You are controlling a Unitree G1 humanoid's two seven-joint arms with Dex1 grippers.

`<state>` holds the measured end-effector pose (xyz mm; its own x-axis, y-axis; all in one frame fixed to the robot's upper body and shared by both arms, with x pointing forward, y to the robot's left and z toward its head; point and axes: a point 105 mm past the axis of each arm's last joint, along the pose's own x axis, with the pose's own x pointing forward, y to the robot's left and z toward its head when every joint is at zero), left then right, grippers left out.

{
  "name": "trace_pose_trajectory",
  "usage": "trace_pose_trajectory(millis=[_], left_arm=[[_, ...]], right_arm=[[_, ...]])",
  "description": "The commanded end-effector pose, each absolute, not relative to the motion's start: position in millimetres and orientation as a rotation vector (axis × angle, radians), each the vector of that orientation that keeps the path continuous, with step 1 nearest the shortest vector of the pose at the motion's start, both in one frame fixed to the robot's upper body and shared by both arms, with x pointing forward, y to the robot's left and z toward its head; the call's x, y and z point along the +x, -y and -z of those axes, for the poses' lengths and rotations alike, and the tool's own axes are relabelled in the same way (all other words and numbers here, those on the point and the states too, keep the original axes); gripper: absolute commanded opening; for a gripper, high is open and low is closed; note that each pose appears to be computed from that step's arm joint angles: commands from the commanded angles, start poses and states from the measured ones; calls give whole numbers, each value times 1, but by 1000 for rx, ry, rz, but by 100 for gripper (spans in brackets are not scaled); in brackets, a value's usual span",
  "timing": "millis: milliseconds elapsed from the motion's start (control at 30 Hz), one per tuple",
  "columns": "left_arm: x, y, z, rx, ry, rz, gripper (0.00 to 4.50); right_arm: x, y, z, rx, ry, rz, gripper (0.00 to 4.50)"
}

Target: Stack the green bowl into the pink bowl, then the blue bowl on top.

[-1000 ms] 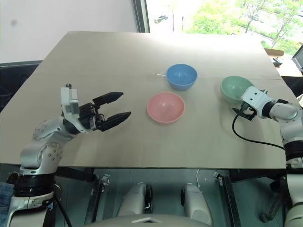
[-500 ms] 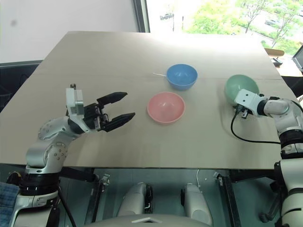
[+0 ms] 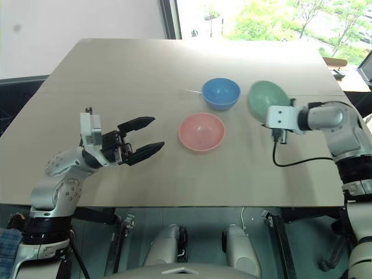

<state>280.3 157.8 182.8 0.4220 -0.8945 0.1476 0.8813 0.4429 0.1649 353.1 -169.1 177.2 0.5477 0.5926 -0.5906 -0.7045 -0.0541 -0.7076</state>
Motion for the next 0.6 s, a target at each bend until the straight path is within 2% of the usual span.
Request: trace_pose_trajectory(millis=[33,267,600], left_arm=[[283,-168,-196,117,285,1057,450],[294,-186,-198,143,314,905,450],[283,-200,-185,179,260,846,450]], right_arm=[[330,134,-184,-1300,-48,-1158,8],[314,95,-179,-1373,15,-1243,8],[312,69,-178,-1482,111,-1289,8]])
